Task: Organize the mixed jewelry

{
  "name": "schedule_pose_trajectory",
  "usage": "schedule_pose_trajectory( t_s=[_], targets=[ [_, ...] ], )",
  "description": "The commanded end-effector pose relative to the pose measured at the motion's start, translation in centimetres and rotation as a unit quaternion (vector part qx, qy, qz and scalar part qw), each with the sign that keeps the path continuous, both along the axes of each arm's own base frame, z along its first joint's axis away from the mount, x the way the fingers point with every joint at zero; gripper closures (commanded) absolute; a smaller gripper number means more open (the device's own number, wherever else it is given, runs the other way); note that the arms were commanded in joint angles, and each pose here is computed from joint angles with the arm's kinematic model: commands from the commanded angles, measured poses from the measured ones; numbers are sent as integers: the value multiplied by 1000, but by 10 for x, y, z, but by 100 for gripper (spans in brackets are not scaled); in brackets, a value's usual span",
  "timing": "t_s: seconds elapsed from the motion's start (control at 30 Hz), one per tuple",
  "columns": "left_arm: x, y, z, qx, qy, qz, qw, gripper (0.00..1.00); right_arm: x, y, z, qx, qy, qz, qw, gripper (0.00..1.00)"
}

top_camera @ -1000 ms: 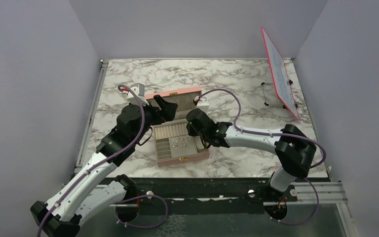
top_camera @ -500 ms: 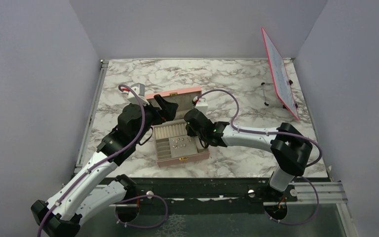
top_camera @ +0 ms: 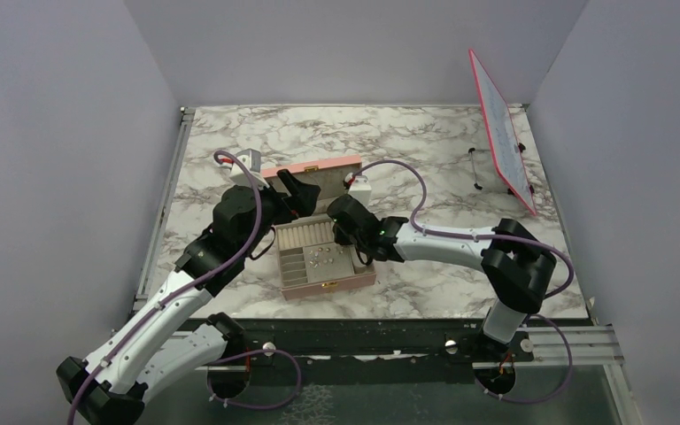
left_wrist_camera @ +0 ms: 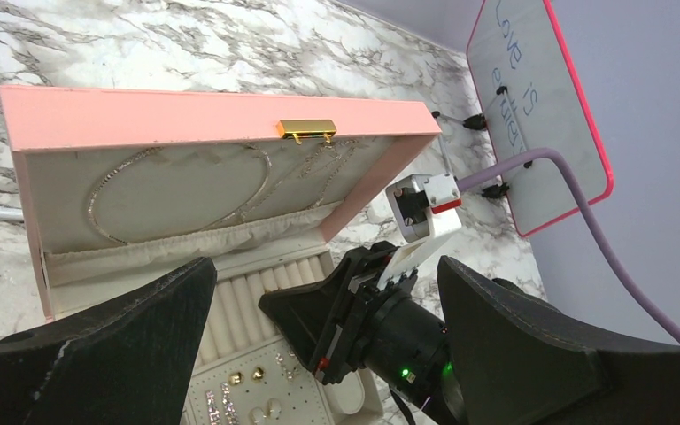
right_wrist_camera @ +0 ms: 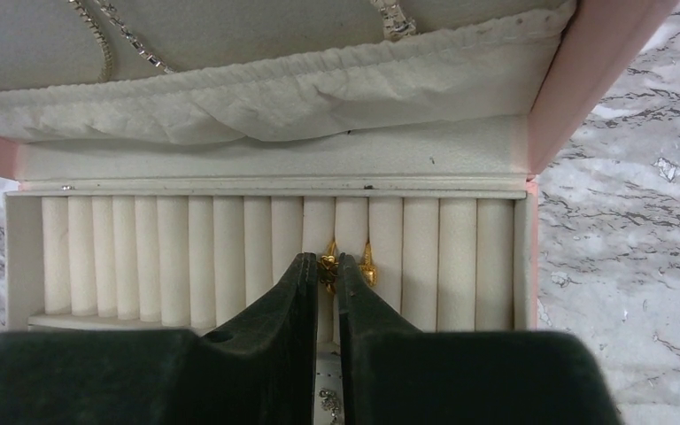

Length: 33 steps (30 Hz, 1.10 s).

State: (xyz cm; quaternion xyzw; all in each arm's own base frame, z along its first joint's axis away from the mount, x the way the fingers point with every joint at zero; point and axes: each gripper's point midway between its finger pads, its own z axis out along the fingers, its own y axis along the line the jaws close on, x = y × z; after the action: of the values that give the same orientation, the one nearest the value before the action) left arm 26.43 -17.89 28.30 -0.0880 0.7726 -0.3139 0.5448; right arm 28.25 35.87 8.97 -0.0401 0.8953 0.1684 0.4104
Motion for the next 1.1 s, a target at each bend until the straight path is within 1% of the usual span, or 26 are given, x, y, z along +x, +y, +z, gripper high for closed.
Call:
schedule_pose_trajectory(
  t_s=[0.0, 0.07, 0.17, 0.3, 0.47, 0.57, 0.7, 0.77, 1.07],
  targets=[
    [0, -2, -2, 1, 6, -7, 1000, 4, -3, -10, -12, -39, 13, -10, 999, 80],
    [0, -2, -1, 0, 5, -7, 1000, 5, -1, -7, 1, -27, 2, -8, 1000, 74],
    [-1, -2, -1, -1, 5, -7, 1000, 5, 3, -3, 21, -14, -18, -3, 1000, 70],
    [0, -3, 0, -3, 6, -7, 1000, 4, 7, -1, 37, -7, -34, 2, 999, 68],
    [0, -3, -1, -4, 7, -8, 1000, 5, 8, -3, 34, -18, -37, 1, 999, 68],
    [-1, -3, 0, -5, 7, -8, 1000, 5, 9, -3, 28, -26, -35, 1, 999, 69],
    [-1, -3, -1, -6, 8, -8, 1000, 4, 10, -1, 23, -33, -34, 7, 999, 78],
    [-1, -4, -1, -6, 8, -8, 1000, 5, 9, 0, 20, -36, -31, 9, 999, 80],
    [-1, -3, -3, -5, 10, -8, 1000, 5, 2, -2, 5, -41, -11, 17, 999, 88]
  ],
)
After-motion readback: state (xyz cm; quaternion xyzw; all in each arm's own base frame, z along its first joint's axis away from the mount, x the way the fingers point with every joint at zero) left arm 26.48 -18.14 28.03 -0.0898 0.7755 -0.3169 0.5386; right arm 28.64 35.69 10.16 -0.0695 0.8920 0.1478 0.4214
